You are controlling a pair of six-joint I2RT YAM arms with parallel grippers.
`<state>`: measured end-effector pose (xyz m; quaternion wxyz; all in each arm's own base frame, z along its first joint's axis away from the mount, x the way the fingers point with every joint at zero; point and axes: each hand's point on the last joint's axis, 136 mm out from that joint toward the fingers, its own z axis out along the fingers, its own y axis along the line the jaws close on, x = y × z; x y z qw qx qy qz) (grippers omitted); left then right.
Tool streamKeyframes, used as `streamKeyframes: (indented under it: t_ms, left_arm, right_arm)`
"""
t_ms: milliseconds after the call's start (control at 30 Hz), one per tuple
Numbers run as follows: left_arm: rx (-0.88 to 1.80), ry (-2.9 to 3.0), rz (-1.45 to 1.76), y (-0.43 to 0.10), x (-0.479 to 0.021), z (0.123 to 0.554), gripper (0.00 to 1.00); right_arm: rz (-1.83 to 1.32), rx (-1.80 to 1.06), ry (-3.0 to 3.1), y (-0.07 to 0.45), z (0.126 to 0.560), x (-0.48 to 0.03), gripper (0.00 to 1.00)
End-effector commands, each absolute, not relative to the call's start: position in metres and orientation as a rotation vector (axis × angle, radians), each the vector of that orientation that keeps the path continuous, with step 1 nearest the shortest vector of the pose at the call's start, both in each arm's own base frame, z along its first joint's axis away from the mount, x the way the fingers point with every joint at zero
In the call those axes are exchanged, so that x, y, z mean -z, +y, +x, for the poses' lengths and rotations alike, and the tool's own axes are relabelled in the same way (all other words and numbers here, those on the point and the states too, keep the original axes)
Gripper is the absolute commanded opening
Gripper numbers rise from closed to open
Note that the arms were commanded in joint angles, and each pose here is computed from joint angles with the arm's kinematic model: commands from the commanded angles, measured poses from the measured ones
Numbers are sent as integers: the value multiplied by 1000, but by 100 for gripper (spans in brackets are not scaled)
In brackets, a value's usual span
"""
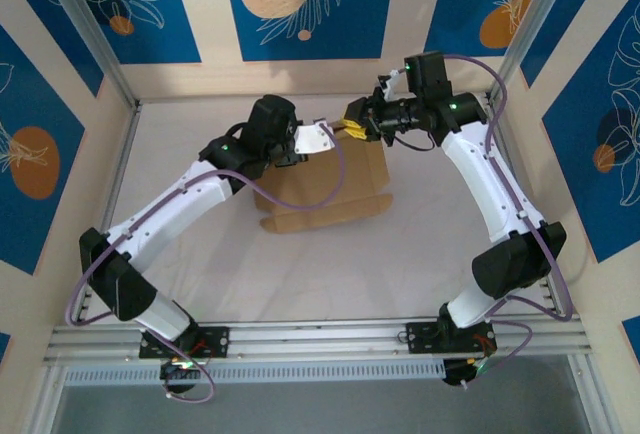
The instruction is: Fold the paper box
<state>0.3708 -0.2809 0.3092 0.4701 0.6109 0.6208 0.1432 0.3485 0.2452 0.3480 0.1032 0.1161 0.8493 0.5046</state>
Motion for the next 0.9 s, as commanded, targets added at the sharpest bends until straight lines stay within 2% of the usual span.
streamKeyframes:
  t_ms: [0,33,167,233,433,500,633,767,867]
  left_arm:
    - [-342,1403,1520,-296,-322,358,0]
    - [-364,1394,1513,-294,-322,360,3]
    - [-460,1364,1491,-285,-318,365,33]
    - [-496,1347,1490,-280,-316,365,43]
    - [-555,1297,1498,-267,-315,363,48]
    - [-588,1275,1498,-263,-315,364,47]
    - [-590,1249,1491,-264,-317,363,38]
    - [-581,1200,1455,-267,-327,359,20]
    - [-555,1176,1471,-271,-328,354,0]
  right_arm:
    - [287,-1544,2443,250,339,-368,20]
    - [296,-1543,2435,248,339,-370,18]
    - [338,-1533,2425,239,339,-370,15]
    - [365,-1531,2421,234,338,-369,14]
    - [383,-1535,2414,225,333,-367,14]
    - [383,-1536,2416,224,330,-367,14]
    - [405,-1547,2418,222,326,-361,14]
    - [433,-1569,2418,220,325,-353,14]
    - [452,-1583,2416,218,325,-348,16]
